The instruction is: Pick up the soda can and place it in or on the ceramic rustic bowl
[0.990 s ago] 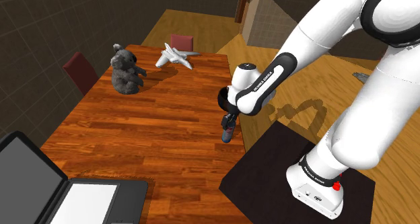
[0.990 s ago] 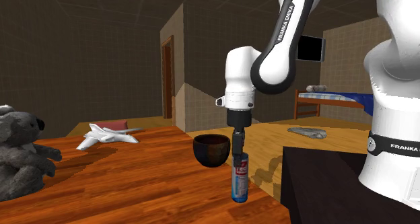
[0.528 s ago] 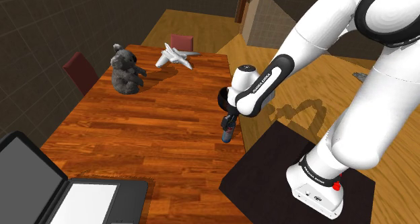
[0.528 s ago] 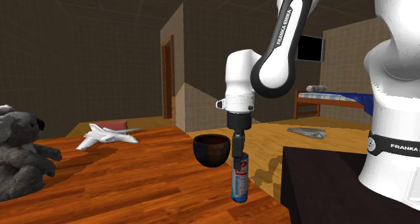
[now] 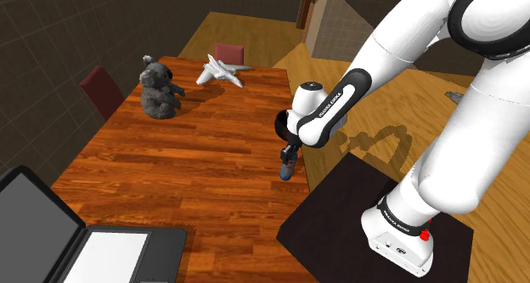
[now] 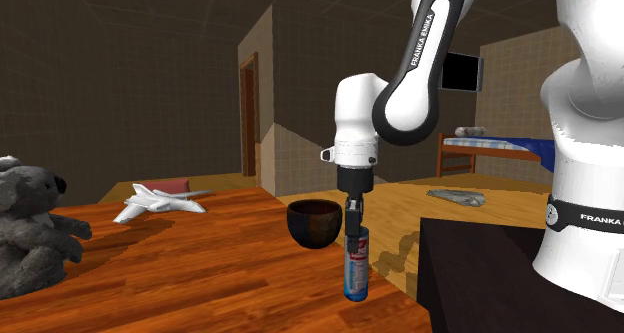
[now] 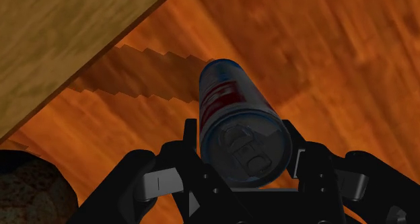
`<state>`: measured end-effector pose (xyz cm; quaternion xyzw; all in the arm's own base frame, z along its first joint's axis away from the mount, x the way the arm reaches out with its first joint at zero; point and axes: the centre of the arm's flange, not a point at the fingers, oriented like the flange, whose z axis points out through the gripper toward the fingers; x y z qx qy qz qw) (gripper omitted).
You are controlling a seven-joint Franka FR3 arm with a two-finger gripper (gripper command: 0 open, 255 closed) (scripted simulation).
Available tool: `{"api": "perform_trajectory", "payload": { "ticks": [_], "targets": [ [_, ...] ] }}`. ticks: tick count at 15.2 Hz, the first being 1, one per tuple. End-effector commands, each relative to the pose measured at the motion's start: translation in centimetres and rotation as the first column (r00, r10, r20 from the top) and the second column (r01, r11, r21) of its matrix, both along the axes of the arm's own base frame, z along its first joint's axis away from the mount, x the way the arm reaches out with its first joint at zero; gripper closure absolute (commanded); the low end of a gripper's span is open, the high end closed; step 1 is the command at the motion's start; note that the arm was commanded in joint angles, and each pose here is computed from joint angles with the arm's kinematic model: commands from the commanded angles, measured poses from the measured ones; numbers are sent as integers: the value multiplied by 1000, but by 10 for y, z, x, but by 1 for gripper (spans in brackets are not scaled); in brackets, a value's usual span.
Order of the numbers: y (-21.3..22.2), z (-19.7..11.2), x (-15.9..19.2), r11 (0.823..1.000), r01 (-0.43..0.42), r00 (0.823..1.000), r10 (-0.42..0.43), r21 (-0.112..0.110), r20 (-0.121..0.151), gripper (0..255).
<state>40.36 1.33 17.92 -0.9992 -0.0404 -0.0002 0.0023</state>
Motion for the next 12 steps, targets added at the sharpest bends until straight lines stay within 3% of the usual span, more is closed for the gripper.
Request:
{"api": "perform_trajectory", "payload": {
  "ticks": [1,12],
  "targets": [
    [0,0,0,1000,0,1000,0,0,-1,255],
    [0,47,0,1000,0,1000,0,0,-1,255]
  ]
}}
